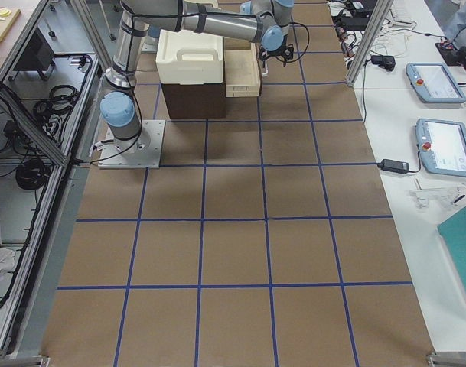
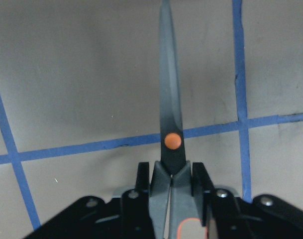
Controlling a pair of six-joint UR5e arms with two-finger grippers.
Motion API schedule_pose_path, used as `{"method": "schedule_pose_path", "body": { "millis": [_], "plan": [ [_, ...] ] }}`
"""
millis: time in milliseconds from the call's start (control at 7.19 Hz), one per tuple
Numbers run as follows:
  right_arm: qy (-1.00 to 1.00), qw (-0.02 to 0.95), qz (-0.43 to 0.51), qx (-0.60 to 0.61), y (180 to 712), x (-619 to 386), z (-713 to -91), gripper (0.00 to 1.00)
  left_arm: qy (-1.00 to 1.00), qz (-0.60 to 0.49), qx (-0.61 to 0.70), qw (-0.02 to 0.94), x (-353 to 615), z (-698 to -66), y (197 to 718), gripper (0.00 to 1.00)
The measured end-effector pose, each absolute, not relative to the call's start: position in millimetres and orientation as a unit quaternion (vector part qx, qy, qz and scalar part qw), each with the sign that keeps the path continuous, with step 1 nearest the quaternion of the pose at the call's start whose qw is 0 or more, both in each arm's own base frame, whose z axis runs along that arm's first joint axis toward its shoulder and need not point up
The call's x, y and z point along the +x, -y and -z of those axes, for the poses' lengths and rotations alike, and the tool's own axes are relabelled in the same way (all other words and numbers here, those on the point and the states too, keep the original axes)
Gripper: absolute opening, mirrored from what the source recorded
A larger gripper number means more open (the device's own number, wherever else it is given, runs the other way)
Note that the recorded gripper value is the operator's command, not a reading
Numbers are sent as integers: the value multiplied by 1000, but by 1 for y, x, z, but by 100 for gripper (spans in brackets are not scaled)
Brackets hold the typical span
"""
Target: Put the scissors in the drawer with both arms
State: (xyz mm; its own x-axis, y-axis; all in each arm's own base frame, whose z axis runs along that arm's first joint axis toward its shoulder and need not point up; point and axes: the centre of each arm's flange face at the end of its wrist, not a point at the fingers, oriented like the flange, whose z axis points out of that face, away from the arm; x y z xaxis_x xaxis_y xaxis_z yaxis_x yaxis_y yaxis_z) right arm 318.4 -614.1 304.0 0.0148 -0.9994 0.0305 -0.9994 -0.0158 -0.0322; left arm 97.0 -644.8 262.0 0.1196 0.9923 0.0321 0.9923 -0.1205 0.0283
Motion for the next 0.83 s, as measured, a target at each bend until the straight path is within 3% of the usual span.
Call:
{"method": "schedule_pose_path", "body": {
  "millis": [834],
  "plan": [
    [-704, 9, 18, -710, 617, 320, -293, 100, 663, 21, -748, 2, 97, -259, 645, 0]
  ]
}}
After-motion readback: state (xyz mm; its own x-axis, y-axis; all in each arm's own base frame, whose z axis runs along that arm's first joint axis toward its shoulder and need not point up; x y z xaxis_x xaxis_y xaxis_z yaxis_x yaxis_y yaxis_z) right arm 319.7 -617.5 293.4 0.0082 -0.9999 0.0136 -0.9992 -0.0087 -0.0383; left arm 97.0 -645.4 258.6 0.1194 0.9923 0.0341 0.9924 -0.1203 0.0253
